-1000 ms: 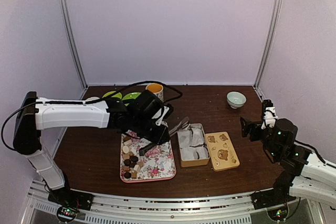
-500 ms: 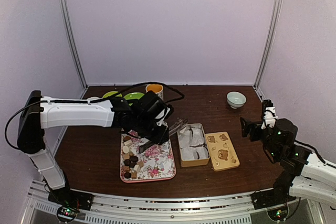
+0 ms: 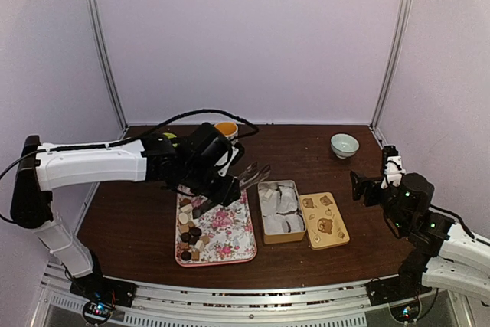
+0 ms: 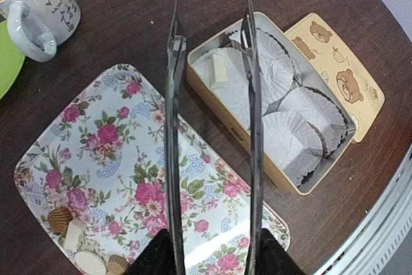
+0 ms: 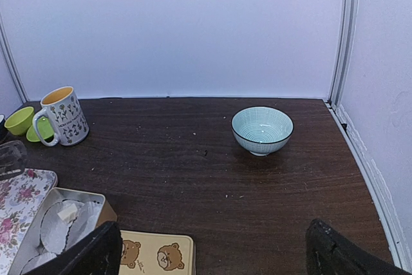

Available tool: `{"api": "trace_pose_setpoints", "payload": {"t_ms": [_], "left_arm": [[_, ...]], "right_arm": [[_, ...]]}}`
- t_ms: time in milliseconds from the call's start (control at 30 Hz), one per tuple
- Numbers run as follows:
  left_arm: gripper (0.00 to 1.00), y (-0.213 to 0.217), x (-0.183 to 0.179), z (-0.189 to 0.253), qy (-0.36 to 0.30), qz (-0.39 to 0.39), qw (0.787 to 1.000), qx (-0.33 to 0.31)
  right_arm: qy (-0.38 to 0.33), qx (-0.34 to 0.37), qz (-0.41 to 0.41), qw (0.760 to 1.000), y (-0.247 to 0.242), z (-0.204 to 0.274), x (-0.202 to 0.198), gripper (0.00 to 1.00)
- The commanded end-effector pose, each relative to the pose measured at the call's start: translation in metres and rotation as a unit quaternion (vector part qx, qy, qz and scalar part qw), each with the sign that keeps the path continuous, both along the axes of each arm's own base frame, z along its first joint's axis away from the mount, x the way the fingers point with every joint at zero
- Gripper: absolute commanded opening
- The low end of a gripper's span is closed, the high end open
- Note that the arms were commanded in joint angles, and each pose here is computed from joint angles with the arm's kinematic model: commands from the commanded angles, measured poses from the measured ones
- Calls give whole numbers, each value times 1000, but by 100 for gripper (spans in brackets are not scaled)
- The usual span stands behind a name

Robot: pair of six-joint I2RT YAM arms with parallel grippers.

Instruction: Pack the chocolate

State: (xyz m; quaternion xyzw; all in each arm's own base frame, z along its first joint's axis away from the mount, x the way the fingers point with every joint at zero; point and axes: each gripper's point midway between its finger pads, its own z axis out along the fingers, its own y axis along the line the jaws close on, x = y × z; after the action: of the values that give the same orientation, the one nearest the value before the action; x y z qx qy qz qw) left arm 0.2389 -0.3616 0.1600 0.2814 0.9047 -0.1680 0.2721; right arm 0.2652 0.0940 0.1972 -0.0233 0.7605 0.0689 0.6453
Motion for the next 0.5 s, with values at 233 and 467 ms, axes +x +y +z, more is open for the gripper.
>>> {"api": "trace_pose_setpoints", "payload": {"t_ms": [233,467], "left_arm": [[45,81,-35,17,12,58,998,27],[45,132,-47,5,14,92,992,88]], "right_arm": [[-5,3,-10,1000,-5,2,-1,100],[-6,3,-8,1000,-4,2,-1,100]]}}
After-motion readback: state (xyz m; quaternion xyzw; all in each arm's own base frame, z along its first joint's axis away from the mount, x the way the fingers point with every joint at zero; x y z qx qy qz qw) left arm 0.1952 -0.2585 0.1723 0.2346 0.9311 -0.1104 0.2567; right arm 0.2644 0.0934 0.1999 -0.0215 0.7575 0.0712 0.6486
